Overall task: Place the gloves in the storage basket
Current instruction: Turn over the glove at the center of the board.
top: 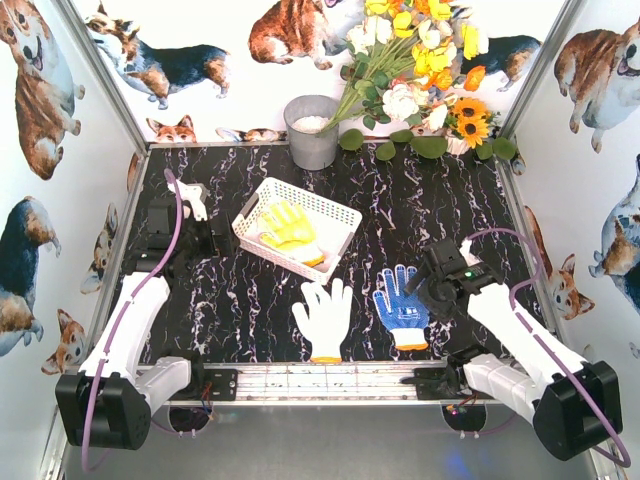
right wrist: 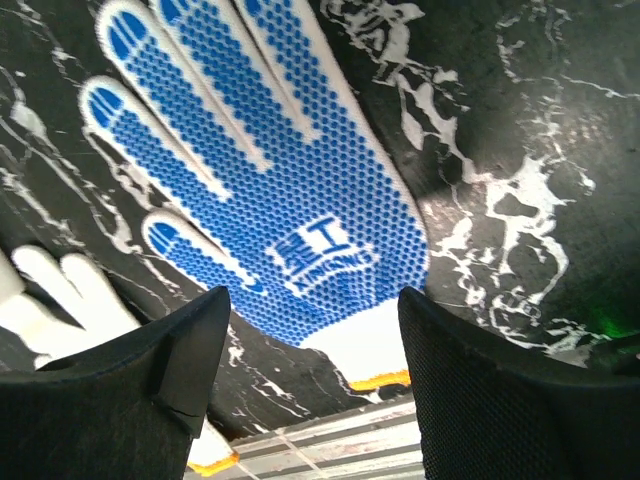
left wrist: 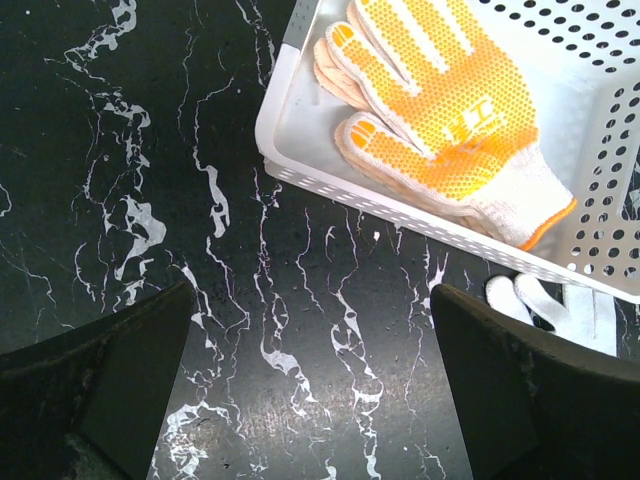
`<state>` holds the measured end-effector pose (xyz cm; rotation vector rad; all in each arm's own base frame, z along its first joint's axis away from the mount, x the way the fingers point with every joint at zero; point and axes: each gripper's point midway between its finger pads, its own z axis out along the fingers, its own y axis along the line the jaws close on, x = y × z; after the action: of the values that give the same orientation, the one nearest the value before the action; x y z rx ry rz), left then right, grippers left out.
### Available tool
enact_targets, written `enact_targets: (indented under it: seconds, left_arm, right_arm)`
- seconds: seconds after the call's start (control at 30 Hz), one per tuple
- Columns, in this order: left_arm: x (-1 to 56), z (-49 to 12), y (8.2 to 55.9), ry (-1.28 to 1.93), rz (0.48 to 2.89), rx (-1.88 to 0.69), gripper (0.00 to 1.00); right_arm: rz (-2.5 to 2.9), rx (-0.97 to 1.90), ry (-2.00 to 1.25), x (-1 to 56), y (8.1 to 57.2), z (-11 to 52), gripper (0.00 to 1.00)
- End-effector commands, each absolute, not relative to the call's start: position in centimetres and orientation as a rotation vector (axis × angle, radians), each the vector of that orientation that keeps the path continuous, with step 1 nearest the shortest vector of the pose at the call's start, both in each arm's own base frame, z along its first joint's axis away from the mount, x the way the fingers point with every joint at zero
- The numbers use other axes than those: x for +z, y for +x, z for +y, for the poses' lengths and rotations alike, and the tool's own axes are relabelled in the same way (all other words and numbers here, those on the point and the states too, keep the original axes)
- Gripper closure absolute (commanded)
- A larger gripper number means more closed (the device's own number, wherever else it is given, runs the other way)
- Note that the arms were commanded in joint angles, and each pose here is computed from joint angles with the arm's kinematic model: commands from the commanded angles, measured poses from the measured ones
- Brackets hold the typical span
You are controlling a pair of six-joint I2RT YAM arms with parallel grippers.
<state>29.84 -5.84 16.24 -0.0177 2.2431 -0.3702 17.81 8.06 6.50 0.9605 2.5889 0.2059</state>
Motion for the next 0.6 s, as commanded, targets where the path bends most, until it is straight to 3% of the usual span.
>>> enact_targets:
  seconds: [0.0,0.27,0.57]
  left_arm:
    - [16.7,-6.1,30.0,-0.014,2.215,-0.4,0.0]
    - [16.5,-7.4,29.3,0.001,2.221,-0.445,0.02]
    - [16.1,-8.1,29.5,0.017,2.235,-0.481,0.02]
  right_arm:
    - [2.641,0.065,0.932,6.8,16.4,6.4,0.31]
    - [2.854,0.023,0.911,5.4,12.1,7.0,0.43]
    - [2.925,0.163,0.891,2.5,12.4,9.3,0.54]
